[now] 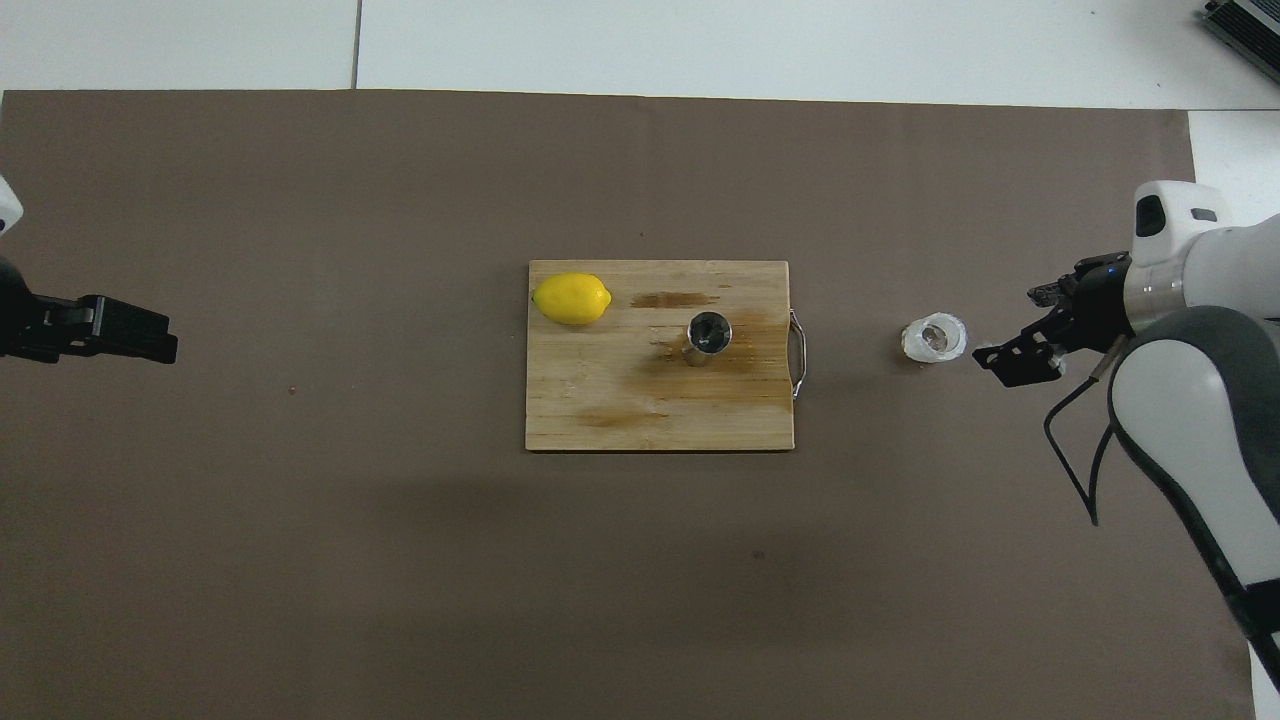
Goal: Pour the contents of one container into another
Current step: 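Lower the white cup, open the right gripper and draw back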
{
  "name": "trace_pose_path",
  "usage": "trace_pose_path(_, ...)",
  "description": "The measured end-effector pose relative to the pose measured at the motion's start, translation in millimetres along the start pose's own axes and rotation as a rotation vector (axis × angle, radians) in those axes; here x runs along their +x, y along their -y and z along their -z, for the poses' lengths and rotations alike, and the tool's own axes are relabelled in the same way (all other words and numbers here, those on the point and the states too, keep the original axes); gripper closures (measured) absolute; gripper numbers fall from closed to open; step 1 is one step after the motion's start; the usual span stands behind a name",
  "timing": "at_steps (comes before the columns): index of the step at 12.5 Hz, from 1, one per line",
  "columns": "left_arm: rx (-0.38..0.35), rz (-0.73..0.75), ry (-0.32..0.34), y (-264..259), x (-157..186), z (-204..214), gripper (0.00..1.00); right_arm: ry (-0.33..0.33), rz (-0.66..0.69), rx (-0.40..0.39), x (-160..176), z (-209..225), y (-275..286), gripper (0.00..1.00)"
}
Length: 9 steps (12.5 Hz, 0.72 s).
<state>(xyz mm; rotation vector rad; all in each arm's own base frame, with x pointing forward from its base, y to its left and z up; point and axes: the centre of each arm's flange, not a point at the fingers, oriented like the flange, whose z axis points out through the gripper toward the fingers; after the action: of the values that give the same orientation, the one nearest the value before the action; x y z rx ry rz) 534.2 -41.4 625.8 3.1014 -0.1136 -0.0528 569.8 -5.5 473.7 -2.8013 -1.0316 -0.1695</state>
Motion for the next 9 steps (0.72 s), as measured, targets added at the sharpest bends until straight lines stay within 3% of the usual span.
trace_pose_path(5, 0.0, -0.019, 0.001, -10, 0, 0, 0.0, 0.238, -0.367, -0.06, -7, 67, 12, 0.0)
trace_pose_path(9, 0.0, -0.029, 0.002, -16, 0, -1, 0.0, 0.242, -0.707, -0.109, -5, 120, 30, 0.0)
